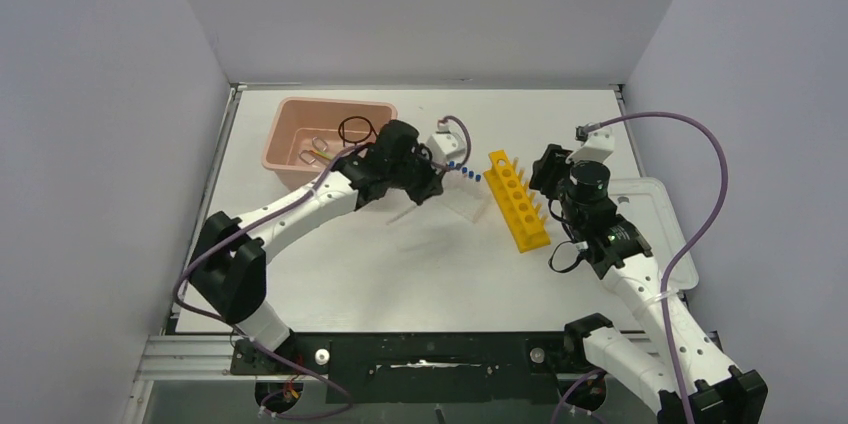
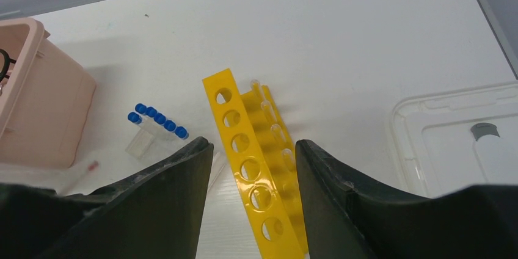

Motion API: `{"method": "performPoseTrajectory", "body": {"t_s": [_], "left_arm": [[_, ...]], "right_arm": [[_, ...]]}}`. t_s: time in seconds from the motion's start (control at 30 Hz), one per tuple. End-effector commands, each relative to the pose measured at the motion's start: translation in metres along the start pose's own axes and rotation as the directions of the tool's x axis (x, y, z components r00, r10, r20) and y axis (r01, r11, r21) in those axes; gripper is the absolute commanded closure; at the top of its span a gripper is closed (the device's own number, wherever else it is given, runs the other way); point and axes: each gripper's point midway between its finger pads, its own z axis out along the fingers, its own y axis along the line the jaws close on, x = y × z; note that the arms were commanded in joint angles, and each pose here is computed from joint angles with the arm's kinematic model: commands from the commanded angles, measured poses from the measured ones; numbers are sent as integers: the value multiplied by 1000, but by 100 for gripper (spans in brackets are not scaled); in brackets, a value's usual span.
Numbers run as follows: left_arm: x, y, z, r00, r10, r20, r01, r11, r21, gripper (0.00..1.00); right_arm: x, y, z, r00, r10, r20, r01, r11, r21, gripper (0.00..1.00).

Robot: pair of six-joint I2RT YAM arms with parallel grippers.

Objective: Organize the chemistry lab equipment

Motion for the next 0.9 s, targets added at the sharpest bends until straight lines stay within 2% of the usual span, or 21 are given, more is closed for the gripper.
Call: {"method": "performPoseTrajectory", "body": {"t_s": [0.0, 0.1, 0.23, 0.47, 0.53, 0.63, 0.7, 0.8, 0.87], "left_arm": [[-61, 69, -39, 940, -177, 293, 235, 956, -174, 100], [-81, 101, -63, 865, -255, 431, 367, 909, -198, 100], [-92, 146, -106, 739, -324, 590, 537, 813, -226, 100], [-75, 212, -172, 573, -376, 728, 739, 622, -260, 100], [-62, 233, -194, 476, -386, 790, 817, 527, -234, 100], [-36, 261, -225, 294, -344, 892, 916, 369, -159, 100], [-14, 269, -234, 215, -302, 929, 952, 278, -130, 100], [4, 274, -245, 158, -229, 960, 973, 204, -111, 100], [13, 276, -249, 156, -196, 968, 978, 170, -123, 100]], "right_arm": [[-14, 3, 3, 999, 4, 53, -3, 1000, -19, 47], [-12, 3, 4, 999, 2, 50, -2, 1000, -19, 47], [-9, 2, 5, 999, 8, 48, -7, 1000, -25, 47], [-6, 1, 6, 999, 14, 46, -12, 999, -30, 47], [-5, 1, 7, 999, 12, 42, -11, 999, -33, 47], [-4, 3, 10, 999, 13, 39, -12, 999, -40, 47], [-4, 4, 11, 999, 13, 38, -11, 999, -44, 47], [-4, 3, 11, 999, 8, 37, -6, 999, -45, 47], [-4, 2, 11, 999, 6, 36, -5, 999, -41, 47]]}}
